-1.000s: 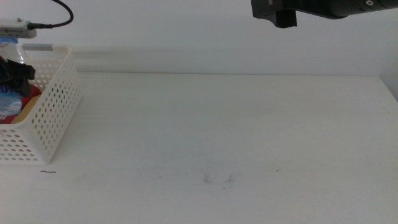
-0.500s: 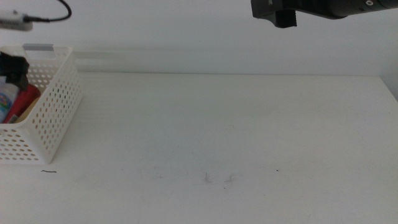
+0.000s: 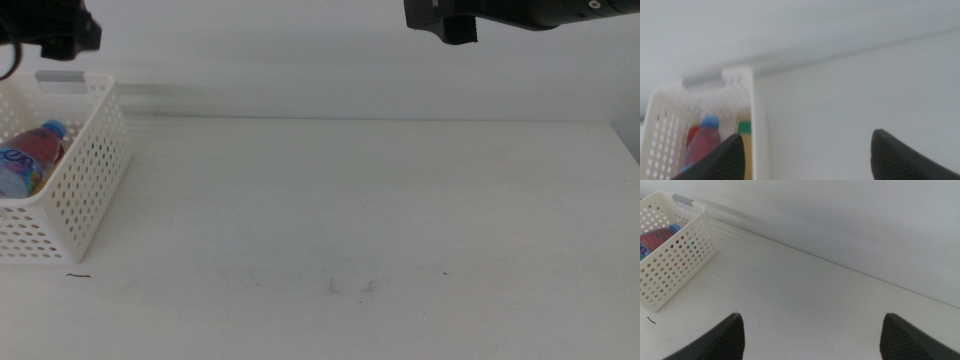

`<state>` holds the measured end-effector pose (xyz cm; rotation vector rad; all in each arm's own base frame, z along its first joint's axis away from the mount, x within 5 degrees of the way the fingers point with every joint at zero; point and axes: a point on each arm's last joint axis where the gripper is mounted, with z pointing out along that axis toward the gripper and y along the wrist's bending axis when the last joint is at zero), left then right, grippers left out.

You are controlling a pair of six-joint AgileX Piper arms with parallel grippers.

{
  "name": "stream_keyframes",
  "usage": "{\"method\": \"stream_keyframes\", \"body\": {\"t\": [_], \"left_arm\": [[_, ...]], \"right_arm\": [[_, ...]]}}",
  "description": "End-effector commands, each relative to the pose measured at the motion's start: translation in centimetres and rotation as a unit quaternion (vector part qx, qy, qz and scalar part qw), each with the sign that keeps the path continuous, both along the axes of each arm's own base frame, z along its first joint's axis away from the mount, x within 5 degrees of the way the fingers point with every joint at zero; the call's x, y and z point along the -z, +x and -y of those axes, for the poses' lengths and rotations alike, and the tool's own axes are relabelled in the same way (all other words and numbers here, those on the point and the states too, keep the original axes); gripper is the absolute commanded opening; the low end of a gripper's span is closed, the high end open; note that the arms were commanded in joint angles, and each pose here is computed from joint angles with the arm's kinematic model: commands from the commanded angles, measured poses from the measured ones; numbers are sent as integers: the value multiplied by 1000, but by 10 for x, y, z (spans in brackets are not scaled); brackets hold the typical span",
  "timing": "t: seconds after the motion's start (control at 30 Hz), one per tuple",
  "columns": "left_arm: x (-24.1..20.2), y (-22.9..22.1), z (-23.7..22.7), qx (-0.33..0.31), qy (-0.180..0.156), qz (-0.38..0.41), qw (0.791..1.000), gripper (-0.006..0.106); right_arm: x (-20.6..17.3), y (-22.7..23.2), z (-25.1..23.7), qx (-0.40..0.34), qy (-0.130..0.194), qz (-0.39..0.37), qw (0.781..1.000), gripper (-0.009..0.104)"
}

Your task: Use arms to grab the bottles and put them into the dustbin to the left of the table.

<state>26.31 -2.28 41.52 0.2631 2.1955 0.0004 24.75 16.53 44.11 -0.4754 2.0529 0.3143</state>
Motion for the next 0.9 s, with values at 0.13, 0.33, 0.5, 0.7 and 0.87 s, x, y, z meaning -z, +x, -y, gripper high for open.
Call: {"method": "stream_keyframes", "body": {"t": [0.13,0.33,0.5,0.7,0.87], "left_arm": [[-28,-68,7,22,-31,115,993,81],[-41,-106,1,17,-34,160,986,81],[-48,-122,-1,-2,-75,177,981,81],[-53,-133,-3,-2,-77,194,978,81],[-53,-133,-3,-3,-74,195,978,81]], "right_arm": [[0,-1,0,0,-2,4,1000,83],[0,-1,0,0,-2,4,1000,83],[0,-1,0,0,-2,4,1000,83],[0,-1,0,0,-2,4,1000,83],[0,-1,0,0,-2,4,1000,83]]}}
